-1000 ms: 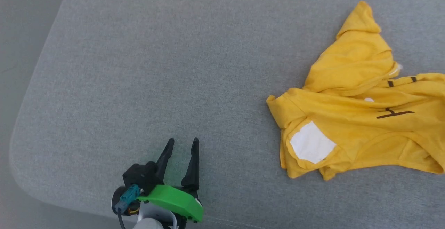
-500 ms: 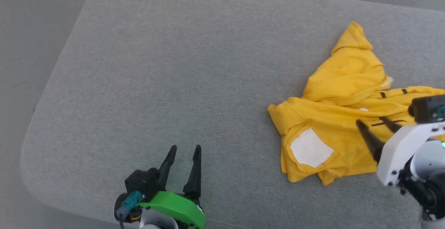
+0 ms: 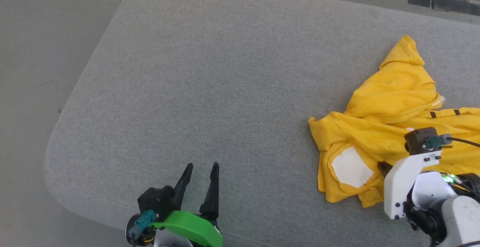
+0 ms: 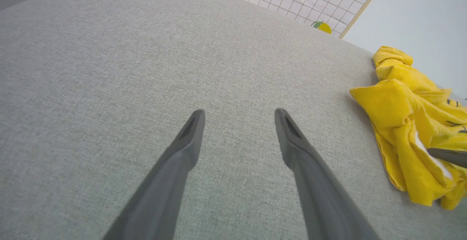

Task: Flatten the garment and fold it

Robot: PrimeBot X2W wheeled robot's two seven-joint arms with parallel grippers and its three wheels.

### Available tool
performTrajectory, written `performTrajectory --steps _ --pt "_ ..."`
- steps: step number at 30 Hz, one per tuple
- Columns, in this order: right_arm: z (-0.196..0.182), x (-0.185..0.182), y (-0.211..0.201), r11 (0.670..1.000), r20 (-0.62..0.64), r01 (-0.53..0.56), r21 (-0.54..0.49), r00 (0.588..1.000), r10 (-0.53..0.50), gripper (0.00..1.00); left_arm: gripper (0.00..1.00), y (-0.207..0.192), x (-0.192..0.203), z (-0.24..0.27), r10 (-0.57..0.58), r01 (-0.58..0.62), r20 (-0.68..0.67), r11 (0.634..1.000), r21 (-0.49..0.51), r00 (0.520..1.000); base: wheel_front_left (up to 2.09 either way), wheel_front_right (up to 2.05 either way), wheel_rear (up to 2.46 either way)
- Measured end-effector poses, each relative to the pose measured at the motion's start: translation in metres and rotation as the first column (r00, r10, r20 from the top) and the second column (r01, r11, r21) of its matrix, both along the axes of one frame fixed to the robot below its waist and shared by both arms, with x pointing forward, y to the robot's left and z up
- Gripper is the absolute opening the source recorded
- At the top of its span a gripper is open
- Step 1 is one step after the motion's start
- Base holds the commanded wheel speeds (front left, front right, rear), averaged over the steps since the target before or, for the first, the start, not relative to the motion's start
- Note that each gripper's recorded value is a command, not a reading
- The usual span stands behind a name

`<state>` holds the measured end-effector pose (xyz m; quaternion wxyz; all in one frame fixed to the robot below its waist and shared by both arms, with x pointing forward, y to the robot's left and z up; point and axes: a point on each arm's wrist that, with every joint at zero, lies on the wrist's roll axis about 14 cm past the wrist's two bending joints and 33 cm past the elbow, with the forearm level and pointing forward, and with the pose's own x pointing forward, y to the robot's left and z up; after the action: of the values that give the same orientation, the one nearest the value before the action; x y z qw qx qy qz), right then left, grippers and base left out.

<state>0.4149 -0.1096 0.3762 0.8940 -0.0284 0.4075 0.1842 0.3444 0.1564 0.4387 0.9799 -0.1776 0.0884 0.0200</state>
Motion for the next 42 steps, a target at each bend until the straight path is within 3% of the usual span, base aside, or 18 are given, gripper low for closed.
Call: performTrajectory --steps 4,7,15,16,17,18,23,26,31,35,38,42 --pt "0.012 -0.001 0.009 0.999 0.029 -0.008 0.039 1.0 0.007 0.0 1.0 -0.004 -0.002 0.001 -0.012 0.012 0.004 1.0 -0.003 1.0 0.0 0.0 0.0" --pt "0.041 -0.001 -0.003 0.996 0.085 0.037 0.085 0.995 -0.044 0.0 1.0 -0.011 0.001 0.002 -0.036 0.036 0.01 0.999 -0.014 0.999 0.0 0.0 0.0" --pt "0.027 -0.047 -0.061 0.969 -0.016 0.24 0.052 0.971 -0.239 0.0 1.0 -0.017 0.004 -0.002 -0.058 0.058 -0.003 0.998 -0.017 0.998 0.0 0.0 0.0" --pt "0.025 -0.05 -0.065 0.968 -0.016 0.247 0.035 0.969 -0.247 0.2 1.0 -0.018 0.004 -0.003 -0.062 0.062 -0.005 0.998 -0.016 0.998 0.0 0.0 0.0" --pt "0.025 -0.05 -0.068 0.965 -0.009 0.26 0.029 0.966 -0.26 0.79 1.0 -0.019 0.004 -0.003 -0.064 0.064 -0.006 0.998 -0.017 0.998 0.0 0.0 0.0" --pt "0.026 -0.049 -0.072 0.958 0.006 0.285 0.036 0.958 -0.286 1.0 1.0 -0.02 0.005 -0.004 -0.068 0.068 -0.007 0.998 -0.017 0.998 0.0 0.0 0.0" --pt "0.052 -0.029 -0.063 0.943 0.155 0.3 0.144 0.934 -0.321 1.0 1.0 -0.023 0.008 0.0 -0.082 0.082 0.005 0.996 -0.017 0.997 0.0 0.0 0.0" --pt "0.094 -0.006 -0.06 0.927 0.332 0.281 0.248 0.875 -0.353 1.0 1.0 -0.024 0.01 0.005 -0.091 0.092 0.023 0.996 -0.014 0.996 0.0 0.0 0.0" --pt "0.16 0.01 -0.063 0.914 0.622 0.215 0.344 0.677 -0.394 1.0 1.0 -0.024 0.017 0.019 -0.09 0.091 0.07 0.996 -0.015 0.994 0.0 0.0 0.0" --pt "0.172 0.001 -0.08 0.901 0.723 0.222 0.374 0.539 -0.433 1.0 1.0 -0.024 0.022 0.034 -0.094 0.096 0.124 0.995 -0.006 0.988 0.0 0.0 0.0" --pt "0.148 -0.016 -0.1 0.879 0.713 0.283 0.383 0.515 -0.476 1.0 1.0 -0.024 0.019 0.038 -0.092 0.092 0.141 0.996 0.011 0.986 0.0 0.0 0.0" --pt "0.124 -0.035 -0.117 0.849 0.675 0.35 0.396 0.516 -0.528 1.0 1.0 -0.023 0.014 0.036 -0.094 0.089 0.135 0.995 0.042 0.986 0.0 0.0 0.0"
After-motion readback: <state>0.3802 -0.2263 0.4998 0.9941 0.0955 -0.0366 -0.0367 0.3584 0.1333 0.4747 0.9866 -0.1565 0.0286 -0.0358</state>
